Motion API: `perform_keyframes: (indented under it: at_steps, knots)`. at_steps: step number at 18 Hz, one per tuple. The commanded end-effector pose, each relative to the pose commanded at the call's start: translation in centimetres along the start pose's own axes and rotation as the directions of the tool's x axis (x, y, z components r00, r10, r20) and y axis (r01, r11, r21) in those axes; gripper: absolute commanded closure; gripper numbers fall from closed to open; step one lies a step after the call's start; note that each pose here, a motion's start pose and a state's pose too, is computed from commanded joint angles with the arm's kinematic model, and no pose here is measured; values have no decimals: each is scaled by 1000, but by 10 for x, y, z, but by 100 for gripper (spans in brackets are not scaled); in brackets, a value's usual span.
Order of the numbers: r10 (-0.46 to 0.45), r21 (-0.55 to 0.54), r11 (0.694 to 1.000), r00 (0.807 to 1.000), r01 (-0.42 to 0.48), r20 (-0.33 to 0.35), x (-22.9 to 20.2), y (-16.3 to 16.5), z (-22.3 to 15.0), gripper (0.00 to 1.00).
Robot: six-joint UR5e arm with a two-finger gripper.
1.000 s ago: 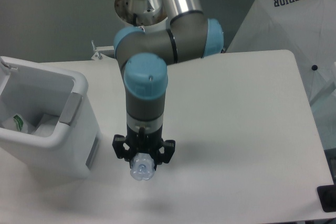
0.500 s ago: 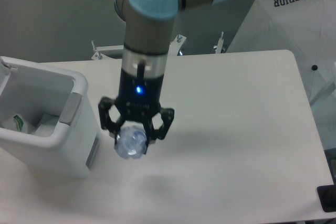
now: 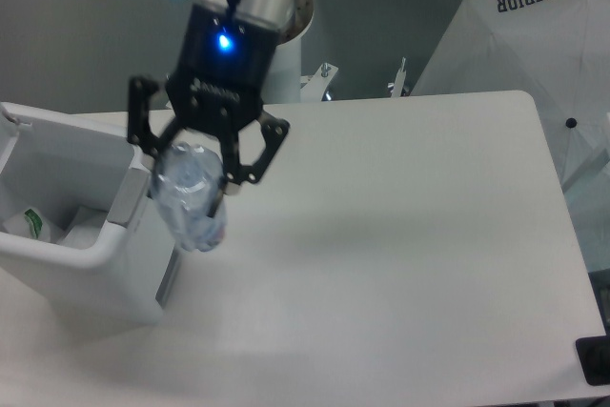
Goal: Place the trash in the trash can
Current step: 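Lift the bottle upright and carry it over the bin, then lower the bottle into the bin and open the gripper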
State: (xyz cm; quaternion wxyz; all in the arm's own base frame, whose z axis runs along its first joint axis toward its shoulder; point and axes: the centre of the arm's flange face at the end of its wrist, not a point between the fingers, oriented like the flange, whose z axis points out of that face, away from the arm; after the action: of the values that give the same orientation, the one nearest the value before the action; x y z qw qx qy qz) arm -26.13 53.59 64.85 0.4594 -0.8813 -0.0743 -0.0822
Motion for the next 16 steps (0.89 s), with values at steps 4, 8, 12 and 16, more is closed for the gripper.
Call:
perform_keyframes:
  at_steps: [4, 8, 12, 16]
  knots:
    - [3, 47, 999, 999, -1, -48, 35, -7, -26, 41]
    - [29, 49, 999, 995, -24, -97, 68, -8, -25, 41]
    - [25, 25, 999, 993, -22, -119, 75, 2, -12, 40]
    - [27, -12, 999, 986, -30, -162, 93, 16, 9, 40]
